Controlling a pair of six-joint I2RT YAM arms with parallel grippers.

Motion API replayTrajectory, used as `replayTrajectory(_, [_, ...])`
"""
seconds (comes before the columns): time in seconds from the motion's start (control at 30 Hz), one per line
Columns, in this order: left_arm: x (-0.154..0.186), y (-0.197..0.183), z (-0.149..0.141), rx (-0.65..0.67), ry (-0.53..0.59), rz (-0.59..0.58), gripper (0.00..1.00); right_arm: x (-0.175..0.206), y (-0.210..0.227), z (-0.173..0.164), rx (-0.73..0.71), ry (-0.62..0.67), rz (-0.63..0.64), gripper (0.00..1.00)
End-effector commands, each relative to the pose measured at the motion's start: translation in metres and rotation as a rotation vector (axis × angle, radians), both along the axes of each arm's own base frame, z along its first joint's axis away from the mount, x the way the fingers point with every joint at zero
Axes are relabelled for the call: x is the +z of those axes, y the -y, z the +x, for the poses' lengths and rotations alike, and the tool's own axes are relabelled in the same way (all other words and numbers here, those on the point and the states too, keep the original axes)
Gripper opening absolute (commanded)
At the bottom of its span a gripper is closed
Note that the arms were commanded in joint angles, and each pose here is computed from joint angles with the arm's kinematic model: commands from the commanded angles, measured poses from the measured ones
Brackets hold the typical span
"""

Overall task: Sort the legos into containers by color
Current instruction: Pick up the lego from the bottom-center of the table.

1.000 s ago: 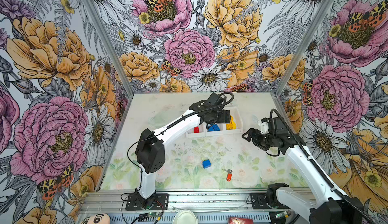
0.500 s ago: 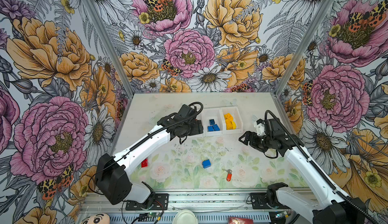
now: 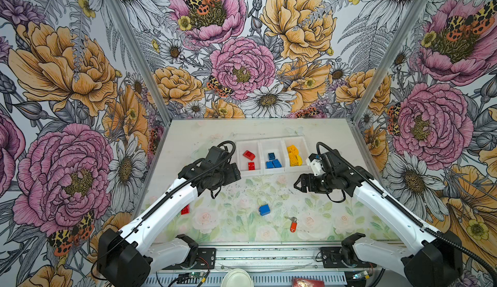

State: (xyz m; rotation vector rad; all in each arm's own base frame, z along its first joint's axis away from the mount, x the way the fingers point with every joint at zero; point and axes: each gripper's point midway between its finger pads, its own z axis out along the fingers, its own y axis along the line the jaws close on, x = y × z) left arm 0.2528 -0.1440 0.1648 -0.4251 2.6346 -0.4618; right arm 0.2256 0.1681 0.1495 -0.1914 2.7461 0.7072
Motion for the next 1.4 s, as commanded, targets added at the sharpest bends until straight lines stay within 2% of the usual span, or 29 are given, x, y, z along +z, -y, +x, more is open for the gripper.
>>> replayTrajectory(0.0, [-0.003, -0.012, -0.007, 0.060, -0.009, -0.016, 0.86, 0.009, -0.018, 0.005, 0.132, 0.074, -0.039, 0.84])
replayTrajectory(0.33, [-0.016, -0.037, -0.028, 0.151, -0.053, -0.048, 0.86, 0.008, -0.073, 0.004, 0.452, 0.155, -0.109, 0.84])
replayTrajectory(0.67, [-0.020, -0.044, -0.029, 0.173, -0.071, -0.066, 0.86, -0.015, -0.109, 0.000, 0.706, 0.220, -0.232, 0.84])
replayTrajectory(0.83, [-0.025, -0.051, -0.031, 0.194, -0.085, -0.082, 0.86, -0.030, -0.133, -0.015, 0.865, 0.250, -0.288, 0.85])
replayTrajectory(1.1, [-0.027, -0.060, -0.032, 0.220, -0.093, -0.102, 0.86, -0.056, -0.146, -0.023, 1.025, 0.279, -0.364, 0.86])
replayTrajectory(1.37, [-0.028, -0.064, -0.032, 0.220, -0.091, -0.106, 0.86, -0.072, -0.154, -0.025, 1.110, 0.286, -0.388, 0.85])
